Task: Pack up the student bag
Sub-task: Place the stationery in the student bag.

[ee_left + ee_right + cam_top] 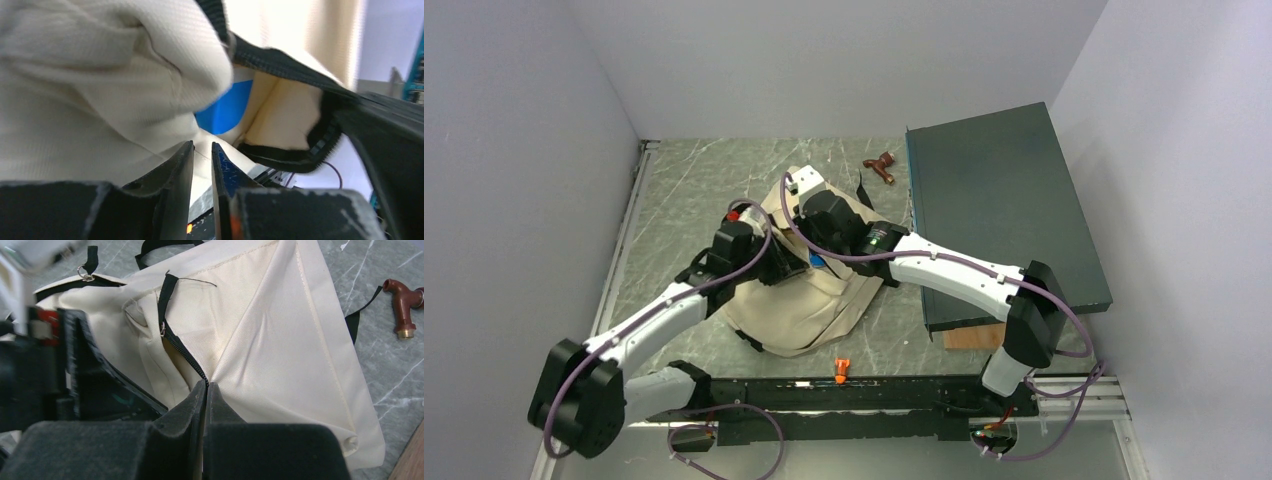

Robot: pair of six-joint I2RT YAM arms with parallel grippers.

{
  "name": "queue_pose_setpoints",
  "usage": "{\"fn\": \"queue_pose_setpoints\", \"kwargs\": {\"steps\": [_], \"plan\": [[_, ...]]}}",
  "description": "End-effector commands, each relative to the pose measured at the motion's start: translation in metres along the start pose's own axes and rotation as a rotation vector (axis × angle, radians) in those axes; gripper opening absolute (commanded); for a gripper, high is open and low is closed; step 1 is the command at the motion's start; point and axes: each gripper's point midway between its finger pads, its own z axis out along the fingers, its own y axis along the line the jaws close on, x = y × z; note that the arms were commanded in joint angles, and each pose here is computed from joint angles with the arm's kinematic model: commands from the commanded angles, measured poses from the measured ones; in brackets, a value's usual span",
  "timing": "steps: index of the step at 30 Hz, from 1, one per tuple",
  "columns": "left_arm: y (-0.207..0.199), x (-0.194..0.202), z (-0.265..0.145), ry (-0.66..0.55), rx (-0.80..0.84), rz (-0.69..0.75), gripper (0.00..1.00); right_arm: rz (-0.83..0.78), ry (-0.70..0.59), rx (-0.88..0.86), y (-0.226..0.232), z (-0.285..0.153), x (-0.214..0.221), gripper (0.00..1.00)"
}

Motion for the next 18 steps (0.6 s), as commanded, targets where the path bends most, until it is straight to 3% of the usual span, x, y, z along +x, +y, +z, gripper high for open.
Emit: {"fn": "queue_pose_setpoints", "kwargs": {"steps": [1,5,9,11,18], "plan": [[-0.024,-0.006,0.021,0.024,0.074,0.04,0.23,0.031,-0.118,-0.058,0.012,-0.019,-0.041,0.0],[-0.058,-0.017,0.044,0.029,0.196,0.084,0.22,0.029,-0.118,-0.049,0.01,-0.02,-0.04,0.0],[-0.086,-0.027,0.044,0.03,0.267,0.228,0.23,0.027,-0.119,-0.042,0.009,-0.019,-0.039,0.0],[-0.074,-0.018,0.03,0.044,0.241,0.267,0.29,0.022,-0.112,-0.033,0.007,-0.019,-0.037,0.0],[-0.017,0.044,-0.039,0.141,0.191,0.287,0.68,0.011,-0.099,-0.011,0.001,-0.019,-0.03,0.0]]}}
